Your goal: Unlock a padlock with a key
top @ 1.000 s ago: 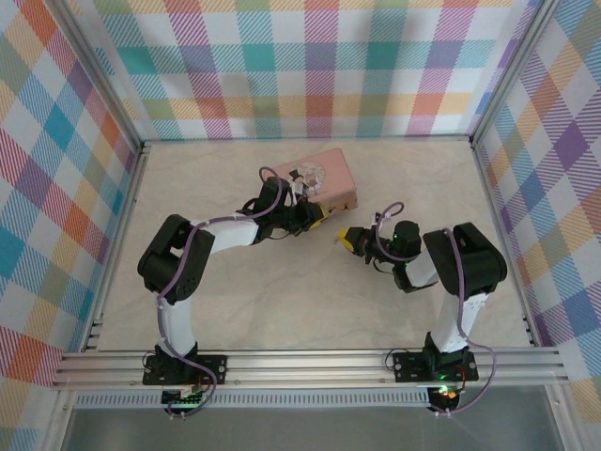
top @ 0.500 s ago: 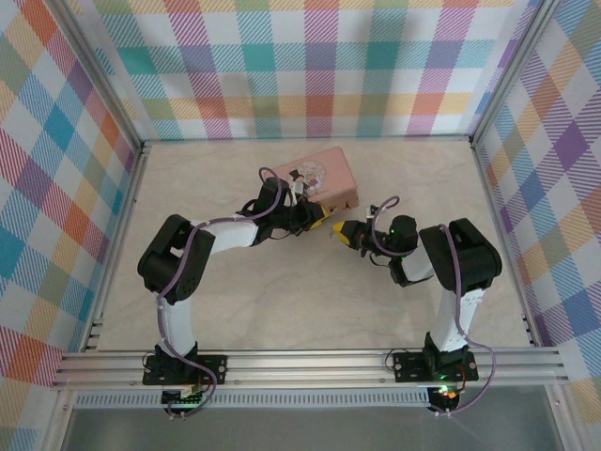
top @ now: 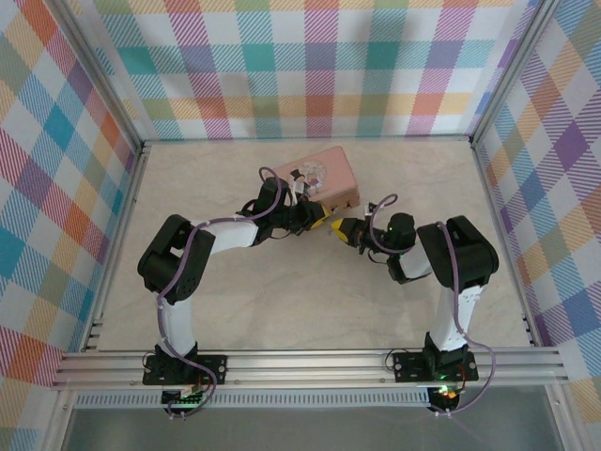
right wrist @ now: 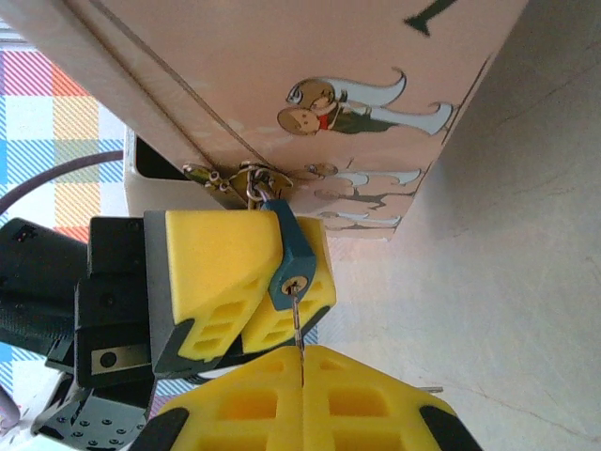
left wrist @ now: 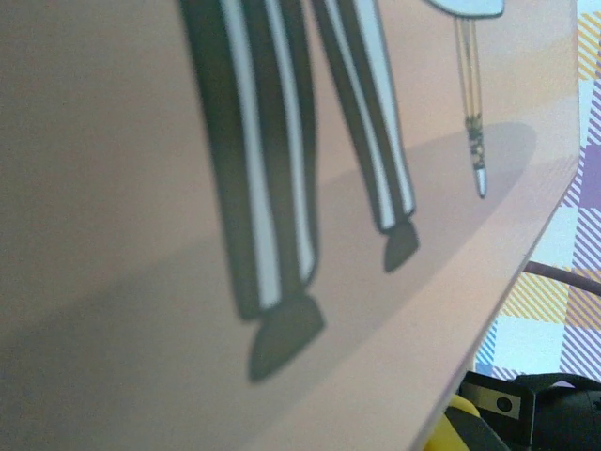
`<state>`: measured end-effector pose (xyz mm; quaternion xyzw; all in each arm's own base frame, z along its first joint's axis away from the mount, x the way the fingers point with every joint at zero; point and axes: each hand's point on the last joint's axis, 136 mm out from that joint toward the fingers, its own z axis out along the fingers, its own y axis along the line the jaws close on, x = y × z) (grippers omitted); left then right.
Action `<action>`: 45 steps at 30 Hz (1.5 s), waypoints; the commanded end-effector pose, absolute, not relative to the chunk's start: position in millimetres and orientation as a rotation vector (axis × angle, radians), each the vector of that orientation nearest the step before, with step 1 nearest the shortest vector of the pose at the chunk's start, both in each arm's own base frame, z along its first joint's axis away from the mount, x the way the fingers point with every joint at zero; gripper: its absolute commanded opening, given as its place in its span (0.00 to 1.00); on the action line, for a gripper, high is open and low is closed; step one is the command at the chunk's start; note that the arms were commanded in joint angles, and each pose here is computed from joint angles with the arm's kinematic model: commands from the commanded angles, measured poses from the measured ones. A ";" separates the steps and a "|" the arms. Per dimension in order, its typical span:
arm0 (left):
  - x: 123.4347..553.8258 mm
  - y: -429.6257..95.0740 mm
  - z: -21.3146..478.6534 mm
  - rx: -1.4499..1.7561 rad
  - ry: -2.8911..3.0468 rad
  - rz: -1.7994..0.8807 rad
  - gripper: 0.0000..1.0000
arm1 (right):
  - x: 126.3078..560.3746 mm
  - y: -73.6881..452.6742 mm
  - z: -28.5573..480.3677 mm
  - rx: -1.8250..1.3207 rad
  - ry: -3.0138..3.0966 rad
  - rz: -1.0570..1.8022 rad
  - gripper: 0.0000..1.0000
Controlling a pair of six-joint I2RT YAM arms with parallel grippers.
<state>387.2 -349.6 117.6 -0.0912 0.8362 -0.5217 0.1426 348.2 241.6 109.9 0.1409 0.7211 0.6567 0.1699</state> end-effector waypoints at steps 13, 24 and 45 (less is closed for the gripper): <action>371.0 -356.9 121.5 -0.259 2.424 -1.626 0.07 | 363.5 244.6 126.3 0.368 1.968 1.872 0.00; 370.5 -357.2 124.9 -0.272 2.407 -1.650 0.07 | 363.0 243.2 131.5 0.311 1.941 1.827 0.00; 369.0 -356.8 123.8 -0.279 2.405 -1.660 0.07 | 361.6 250.2 149.0 0.261 1.892 1.816 0.00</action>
